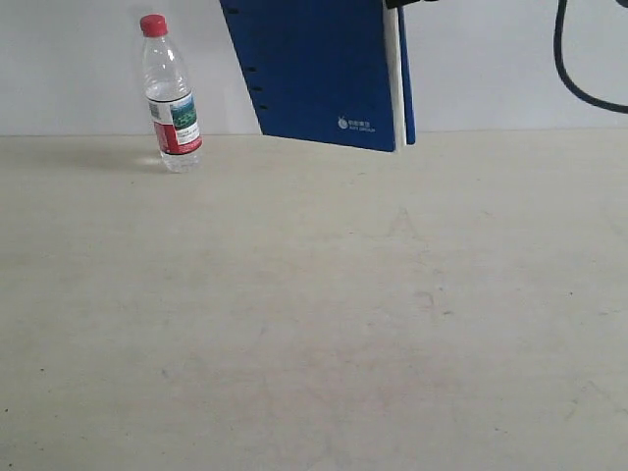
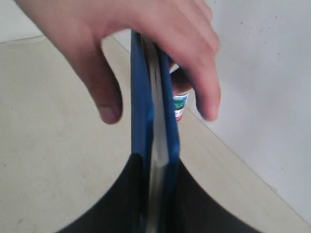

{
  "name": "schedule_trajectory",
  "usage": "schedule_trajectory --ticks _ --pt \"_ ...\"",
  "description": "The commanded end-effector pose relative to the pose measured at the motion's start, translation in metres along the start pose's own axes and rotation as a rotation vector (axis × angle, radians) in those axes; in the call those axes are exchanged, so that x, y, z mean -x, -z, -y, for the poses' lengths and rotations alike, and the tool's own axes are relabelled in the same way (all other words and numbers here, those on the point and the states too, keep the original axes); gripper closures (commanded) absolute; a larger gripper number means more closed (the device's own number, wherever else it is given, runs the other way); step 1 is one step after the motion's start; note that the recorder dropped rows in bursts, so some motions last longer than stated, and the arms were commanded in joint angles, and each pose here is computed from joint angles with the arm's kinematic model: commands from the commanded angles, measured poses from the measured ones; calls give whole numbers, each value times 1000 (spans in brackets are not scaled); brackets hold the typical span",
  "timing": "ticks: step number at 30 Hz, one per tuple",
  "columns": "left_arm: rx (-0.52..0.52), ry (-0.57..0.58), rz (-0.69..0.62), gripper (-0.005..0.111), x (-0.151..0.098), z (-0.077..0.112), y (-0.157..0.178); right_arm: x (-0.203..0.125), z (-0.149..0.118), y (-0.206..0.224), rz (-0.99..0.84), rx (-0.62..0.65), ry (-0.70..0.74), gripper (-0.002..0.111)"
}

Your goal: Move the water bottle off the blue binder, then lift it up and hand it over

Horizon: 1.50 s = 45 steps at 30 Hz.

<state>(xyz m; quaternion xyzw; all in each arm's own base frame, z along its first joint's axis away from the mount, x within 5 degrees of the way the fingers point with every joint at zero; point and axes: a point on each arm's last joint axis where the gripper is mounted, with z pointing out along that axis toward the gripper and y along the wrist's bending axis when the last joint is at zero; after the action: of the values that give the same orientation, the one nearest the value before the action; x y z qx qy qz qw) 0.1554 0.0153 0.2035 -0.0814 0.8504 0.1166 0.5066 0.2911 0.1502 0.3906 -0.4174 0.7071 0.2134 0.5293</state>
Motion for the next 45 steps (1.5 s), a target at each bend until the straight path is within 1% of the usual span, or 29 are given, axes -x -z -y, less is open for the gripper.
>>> schedule_trajectory --ticks 1,5,8,10,12,14,16,18,20,23,27,28,30,31,32,33,35,36,37,39,40,42,43,45 --pt "20 2 -4 102 -5 -2 0 15 -1 15 69 -53 11 109" --pt "32 57 1 102 -17 -7 8 16 -2 17 72 -54 13 109" --pt "36 113 32 102 -26 -12 16 16 -1 17 71 -56 11 105" --pt "31 128 77 102 -27 -15 23 15 -1 16 67 -57 13 97" --pt "21 130 138 102 -22 -17 29 15 -1 16 66 -57 15 86" --pt "5 95 218 102 -16 -19 37 15 -1 16 66 -57 15 72" --pt "-8 78 279 102 -12 -20 43 15 -1 16 66 -58 15 60" --pt "-18 56 328 102 -9 -21 49 15 -1 16 68 -64 15 54" --pt "-20 31 385 102 -6 -22 54 15 0 17 67 -69 20 53" --pt "-15 -26 479 102 -1 -24 64 17 -2 23 60 -87 58 53" --pt "6 -60 616 102 11 -30 81 28 -7 47 55 -159 135 53" --pt "25 -103 674 102 18 -31 89 32 -10 59 55 -190 166 53" --pt "75 -212 750 102 28 -34 100 38 -16 78 54 -235 151 54" --pt "129 -295 802 102 37 -38 111 42 -22 98 50 -280 128 57" --pt "162 -338 824 102 43 -40 117 43 -25 109 33 -311 109 62" --pt "191 -368 848 102 48 -43 125 42 -28 121 7 -344 90 71" --pt "185 -307 874 102 56 -48 136 35 -36 148 -91 -428 20 94" --pt "154 -257 877 102 58 -49 140 29 -41 160 -154 -454 -29 108" --pt "110 -214 880 102 60 -49 144 23 -45 169 -194 -478 -75 108" --pt "33 -199 903 102 60 -46 153 13 -60 190 -238 -486 -101 108" --pt "9 -222 929 102 60 -45 160 11 -67 200 -219 -490 -97 108" --pt "-3 -271 980 102 58 -46 171 11 -86 228 -89 -531 -91 108" --pt "6 -312 1017 102 56 -47 179 11 -99 248 18 -562 -96 108" --pt "3 -336 1072 102 55 -49 192 8 -119 282 182 -627 -101 108"
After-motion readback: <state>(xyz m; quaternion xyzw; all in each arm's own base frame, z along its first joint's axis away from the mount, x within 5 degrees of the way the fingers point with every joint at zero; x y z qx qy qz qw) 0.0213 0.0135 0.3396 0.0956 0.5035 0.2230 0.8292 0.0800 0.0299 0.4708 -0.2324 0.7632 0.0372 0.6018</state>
